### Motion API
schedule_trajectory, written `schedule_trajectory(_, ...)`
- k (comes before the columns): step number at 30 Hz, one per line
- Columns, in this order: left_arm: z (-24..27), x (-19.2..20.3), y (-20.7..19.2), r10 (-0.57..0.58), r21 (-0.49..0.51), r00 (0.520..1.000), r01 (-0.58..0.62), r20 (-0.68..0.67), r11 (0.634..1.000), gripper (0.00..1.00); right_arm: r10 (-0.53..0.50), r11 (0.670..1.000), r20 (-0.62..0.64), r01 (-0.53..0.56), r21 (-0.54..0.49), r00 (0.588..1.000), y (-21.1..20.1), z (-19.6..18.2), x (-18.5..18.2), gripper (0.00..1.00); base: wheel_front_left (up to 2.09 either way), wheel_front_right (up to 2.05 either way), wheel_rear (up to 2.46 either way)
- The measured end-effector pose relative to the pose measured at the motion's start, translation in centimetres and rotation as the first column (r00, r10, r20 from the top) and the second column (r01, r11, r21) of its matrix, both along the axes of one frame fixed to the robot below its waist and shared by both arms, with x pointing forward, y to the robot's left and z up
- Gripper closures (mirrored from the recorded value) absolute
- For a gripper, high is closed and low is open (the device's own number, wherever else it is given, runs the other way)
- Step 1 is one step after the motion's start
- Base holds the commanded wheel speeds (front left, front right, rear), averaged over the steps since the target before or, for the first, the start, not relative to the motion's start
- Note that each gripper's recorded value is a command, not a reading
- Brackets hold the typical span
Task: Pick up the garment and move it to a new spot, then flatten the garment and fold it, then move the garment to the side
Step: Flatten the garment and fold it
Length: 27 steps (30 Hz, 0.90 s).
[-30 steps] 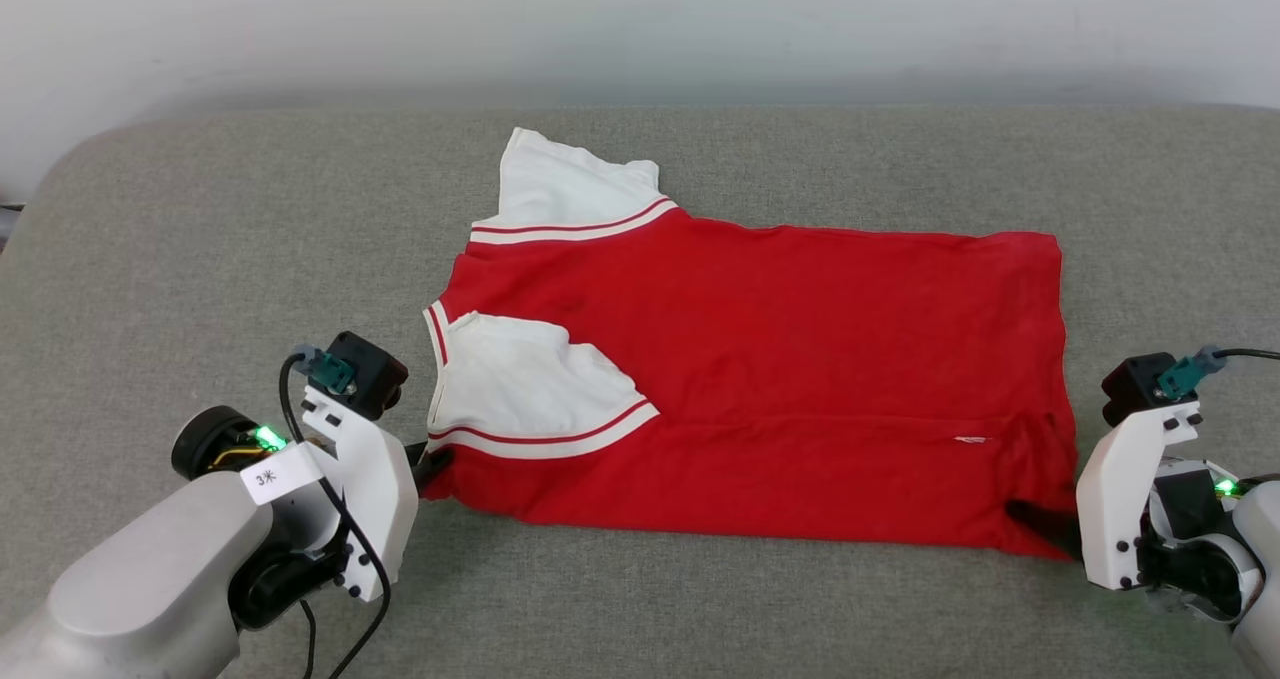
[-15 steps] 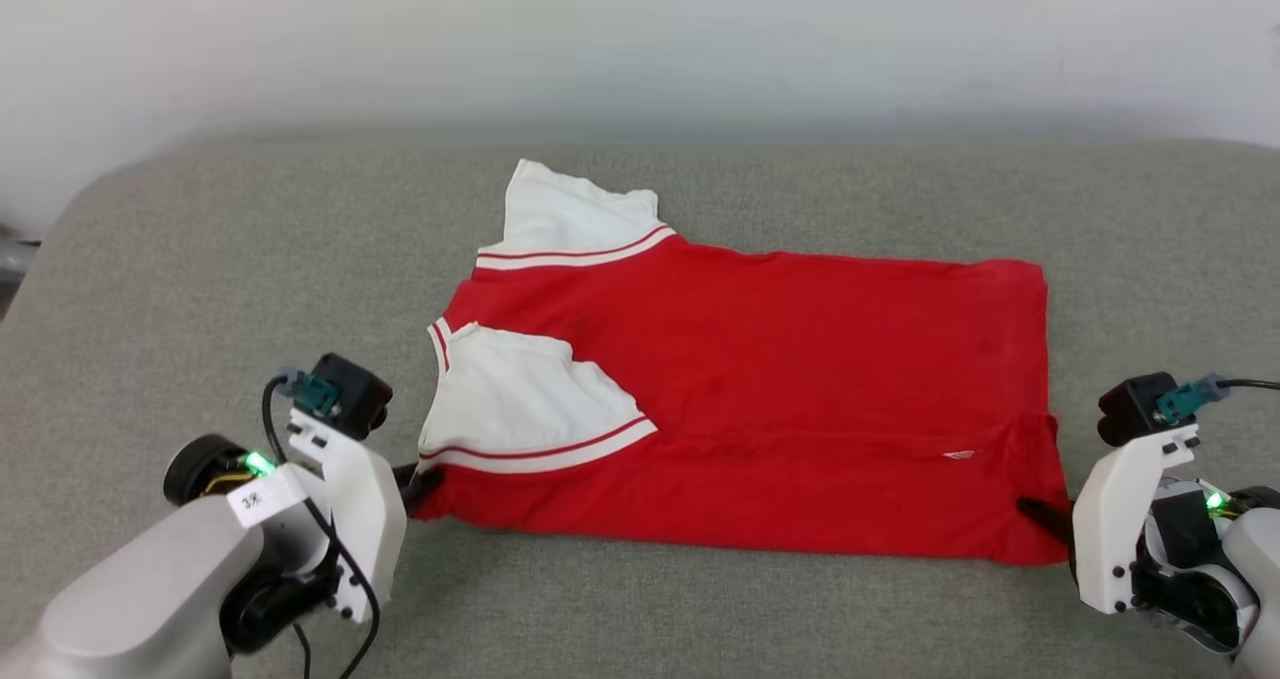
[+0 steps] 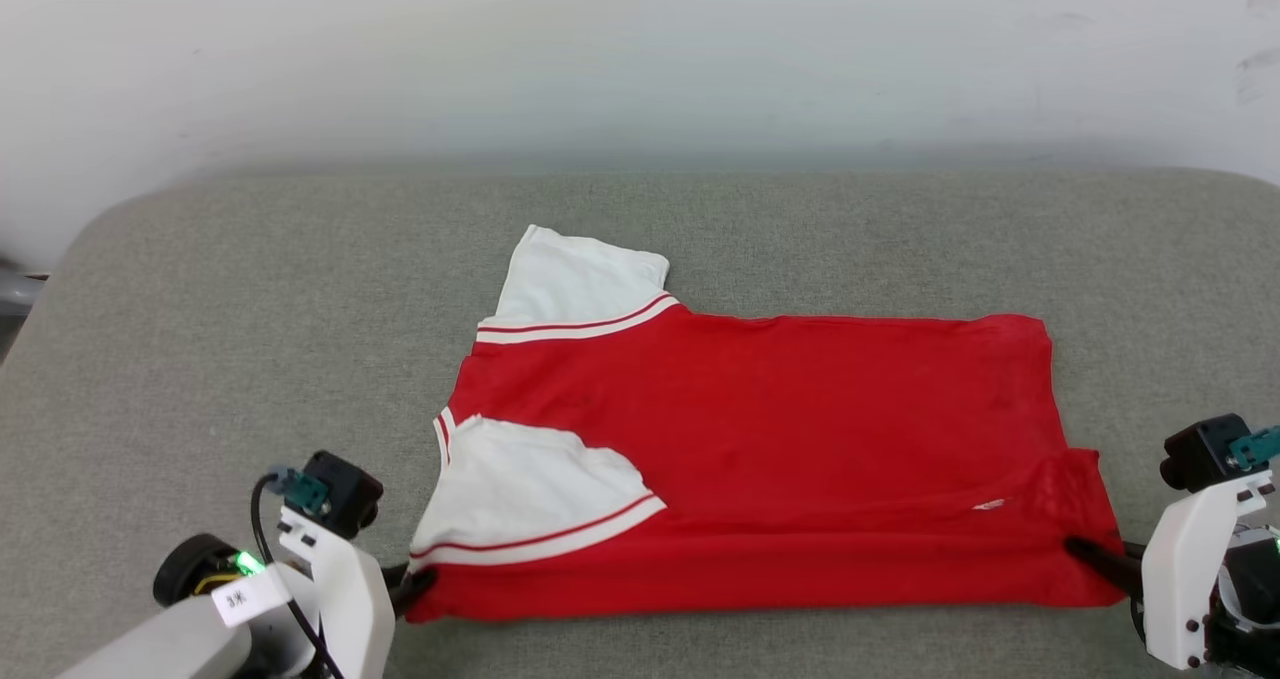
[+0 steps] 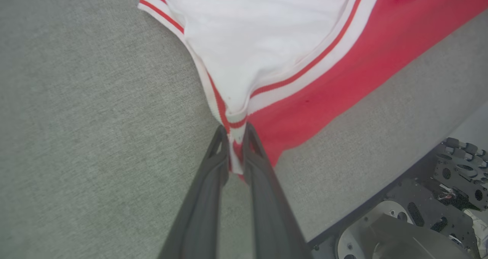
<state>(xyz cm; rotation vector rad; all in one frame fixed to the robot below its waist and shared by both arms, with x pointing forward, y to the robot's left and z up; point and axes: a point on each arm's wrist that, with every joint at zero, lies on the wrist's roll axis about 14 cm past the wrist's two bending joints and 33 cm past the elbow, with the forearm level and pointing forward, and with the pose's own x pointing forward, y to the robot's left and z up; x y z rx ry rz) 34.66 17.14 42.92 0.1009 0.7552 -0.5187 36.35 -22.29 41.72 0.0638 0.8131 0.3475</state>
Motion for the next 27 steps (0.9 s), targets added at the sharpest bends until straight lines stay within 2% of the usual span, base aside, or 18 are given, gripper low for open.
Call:
schedule_trajectory(9,-3.3,-1.4,-0.3,0.033,-0.016,0.994,-0.035,-0.109,0.999,1.00,-0.023,1.000,-0.082,0.021,-0.015,0.996,-0.1,-3.1,-1.0,1.00,0.00,0.00,0.00)
schedule_trajectory(14,-4.8,-1.6,-0.2,0.052,-0.018,0.989,-0.055,-0.140,0.998,1.00,-0.028,0.999,-0.082,0.027,-0.020,0.996,0.3,-4.2,-0.9,1.00,0.00,0.00,0.00)
schedule_trajectory(15,-4.8,-1.5,-0.2,0.054,-0.021,0.989,-0.058,-0.138,0.998,1.00,-0.032,0.999,-0.069,0.031,-0.013,0.997,0.4,-4.1,-0.8,0.91,0.00,0.00,0.00)
schedule_trajectory(16,-4.8,-1.4,-0.2,0.060,-0.024,0.990,-0.063,-0.130,0.998,0.58,-0.035,0.999,-0.052,0.035,-0.008,0.998,0.5,-3.9,-0.6,0.50,0.00,0.00,0.00)
schedule_trajectory(17,-4.7,-1.3,-0.1,0.063,-0.025,0.991,-0.066,-0.114,0.997,0.00,-0.037,0.999,-0.031,0.037,-0.007,0.999,0.5,-3.6,-0.4,0.00,0.00,0.00,0.00)
schedule_trajectory(23,-2.0,0.5,1.2,0.098,-0.028,0.995,-0.097,0.024,0.995,0.00,-0.076,0.997,0.141,0.072,0.038,0.987,0.1,-0.5,0.8,0.00,0.00,0.00,0.00)
schedule_trajectory(27,1.2,2.6,1.8,0.118,-0.041,0.981,-0.113,0.156,0.993,0.00,-0.117,0.993,0.331,0.104,0.057,0.936,-1.1,3.4,2.5,0.00,0.00,0.00,0.00)
